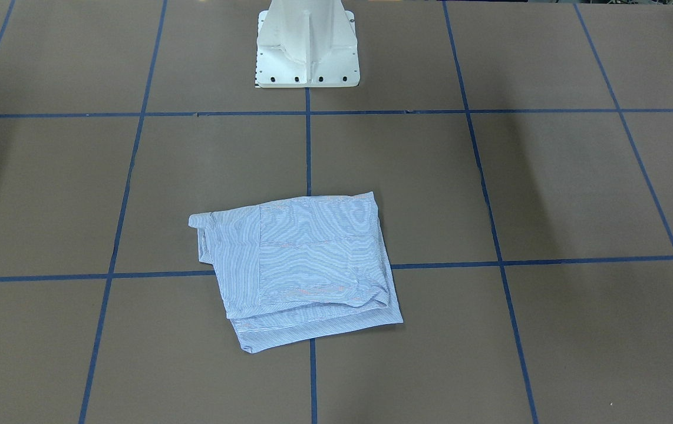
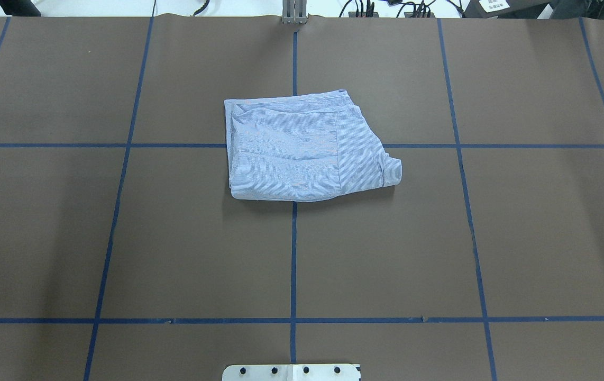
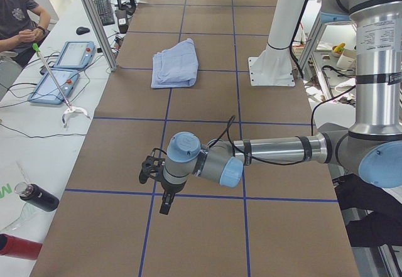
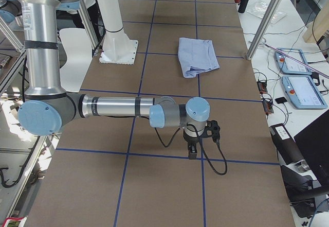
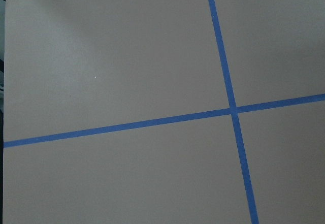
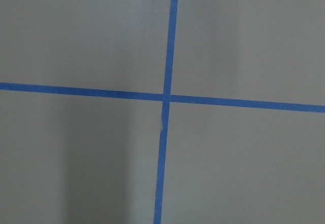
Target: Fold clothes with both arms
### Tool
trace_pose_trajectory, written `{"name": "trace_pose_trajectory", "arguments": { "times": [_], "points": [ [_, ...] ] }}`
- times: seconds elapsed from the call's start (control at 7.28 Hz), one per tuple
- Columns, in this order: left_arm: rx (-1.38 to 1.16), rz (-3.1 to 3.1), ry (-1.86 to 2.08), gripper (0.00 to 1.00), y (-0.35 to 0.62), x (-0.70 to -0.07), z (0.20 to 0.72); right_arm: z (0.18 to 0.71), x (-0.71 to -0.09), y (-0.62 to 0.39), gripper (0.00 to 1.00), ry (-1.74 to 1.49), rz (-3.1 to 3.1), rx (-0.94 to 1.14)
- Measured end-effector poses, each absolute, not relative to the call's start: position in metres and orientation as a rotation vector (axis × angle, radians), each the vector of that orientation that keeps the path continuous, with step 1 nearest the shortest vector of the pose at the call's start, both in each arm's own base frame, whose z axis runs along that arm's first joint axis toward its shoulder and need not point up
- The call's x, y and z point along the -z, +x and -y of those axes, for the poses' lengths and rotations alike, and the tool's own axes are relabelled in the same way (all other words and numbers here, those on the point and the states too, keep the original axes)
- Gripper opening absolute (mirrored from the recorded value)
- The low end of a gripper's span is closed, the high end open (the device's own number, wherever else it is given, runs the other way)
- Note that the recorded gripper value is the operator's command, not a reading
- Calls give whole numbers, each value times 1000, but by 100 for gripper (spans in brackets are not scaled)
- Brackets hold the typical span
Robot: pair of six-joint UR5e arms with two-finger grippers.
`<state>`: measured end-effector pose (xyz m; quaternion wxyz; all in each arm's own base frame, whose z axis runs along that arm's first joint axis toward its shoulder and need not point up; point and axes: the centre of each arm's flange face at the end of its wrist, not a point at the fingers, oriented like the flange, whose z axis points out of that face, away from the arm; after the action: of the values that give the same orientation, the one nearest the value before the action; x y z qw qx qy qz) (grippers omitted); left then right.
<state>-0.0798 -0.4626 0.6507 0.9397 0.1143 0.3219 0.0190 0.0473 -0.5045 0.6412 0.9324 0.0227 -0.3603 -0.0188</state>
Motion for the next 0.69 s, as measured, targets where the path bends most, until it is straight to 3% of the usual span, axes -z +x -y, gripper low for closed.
{"name": "trace_pose_trajectory", "arguments": {
  "times": [0.27, 0.69],
  "points": [
    [-12, -660, 141, 99, -79, -618, 453, 504, -630, 46, 100, 31, 749, -23],
    [9, -737, 66, 99, -73, -627, 430, 501, -608, 39, 100, 4, 853, -117]
  ]
}}
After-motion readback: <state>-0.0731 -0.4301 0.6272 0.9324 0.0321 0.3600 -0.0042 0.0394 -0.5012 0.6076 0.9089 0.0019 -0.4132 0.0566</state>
